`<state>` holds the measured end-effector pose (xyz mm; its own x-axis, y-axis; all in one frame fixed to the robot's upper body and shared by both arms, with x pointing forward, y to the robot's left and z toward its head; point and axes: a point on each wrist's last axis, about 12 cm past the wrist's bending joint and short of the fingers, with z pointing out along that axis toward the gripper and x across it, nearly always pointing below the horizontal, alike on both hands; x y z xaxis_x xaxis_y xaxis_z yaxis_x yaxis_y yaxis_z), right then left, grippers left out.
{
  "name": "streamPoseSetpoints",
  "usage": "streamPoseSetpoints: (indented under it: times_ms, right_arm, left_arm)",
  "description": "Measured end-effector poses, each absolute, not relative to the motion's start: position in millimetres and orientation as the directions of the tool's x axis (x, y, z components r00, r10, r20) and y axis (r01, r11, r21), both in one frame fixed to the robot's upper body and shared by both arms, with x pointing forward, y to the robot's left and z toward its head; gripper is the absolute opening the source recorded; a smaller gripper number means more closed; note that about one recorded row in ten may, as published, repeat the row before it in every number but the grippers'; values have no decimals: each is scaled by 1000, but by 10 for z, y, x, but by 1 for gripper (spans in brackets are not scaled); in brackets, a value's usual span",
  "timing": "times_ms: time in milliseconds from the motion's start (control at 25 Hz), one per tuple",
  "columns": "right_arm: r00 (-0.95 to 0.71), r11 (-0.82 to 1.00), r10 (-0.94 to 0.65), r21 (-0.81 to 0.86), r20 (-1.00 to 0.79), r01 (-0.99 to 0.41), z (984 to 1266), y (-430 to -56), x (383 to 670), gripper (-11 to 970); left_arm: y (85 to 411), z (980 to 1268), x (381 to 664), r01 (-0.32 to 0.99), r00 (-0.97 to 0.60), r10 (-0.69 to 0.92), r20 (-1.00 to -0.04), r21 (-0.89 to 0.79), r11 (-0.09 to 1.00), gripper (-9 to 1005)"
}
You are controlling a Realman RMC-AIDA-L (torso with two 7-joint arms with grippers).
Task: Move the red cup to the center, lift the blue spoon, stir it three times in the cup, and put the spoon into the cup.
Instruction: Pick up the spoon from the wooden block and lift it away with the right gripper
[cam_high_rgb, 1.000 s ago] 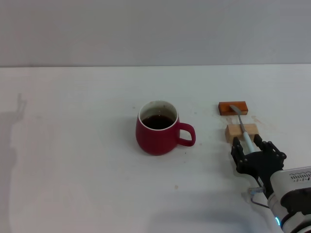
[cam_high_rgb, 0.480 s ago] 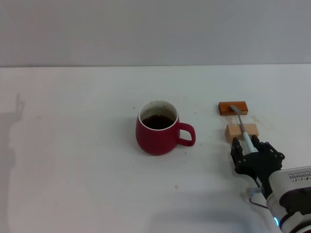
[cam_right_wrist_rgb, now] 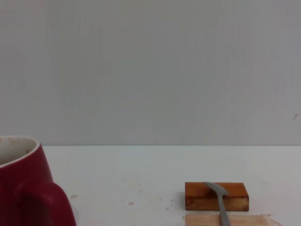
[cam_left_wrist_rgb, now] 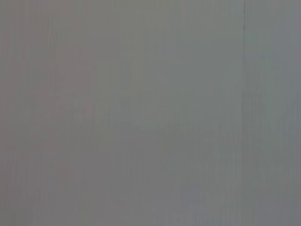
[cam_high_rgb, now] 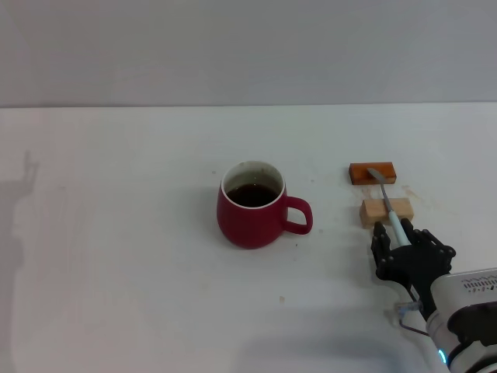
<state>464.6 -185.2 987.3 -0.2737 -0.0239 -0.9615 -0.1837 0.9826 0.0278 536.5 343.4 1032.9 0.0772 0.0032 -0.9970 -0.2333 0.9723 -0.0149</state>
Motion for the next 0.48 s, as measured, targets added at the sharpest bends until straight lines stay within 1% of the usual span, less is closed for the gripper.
streamPoseSetpoints:
  times_ms: [80, 480]
  right_arm:
    - [-273, 983, -21, 29, -962, -179, 9874, -1859, 4646, 382]
    - [-272, 983, -24, 27, -962, -184, 9877, -1851, 4652, 376]
  left_arm:
    - [3434, 10329, 5365, -233, 77, 3, -997, -15, 972, 861]
    - [3440, 10325, 5351, -236, 79, 3, -997, -16, 972, 861]
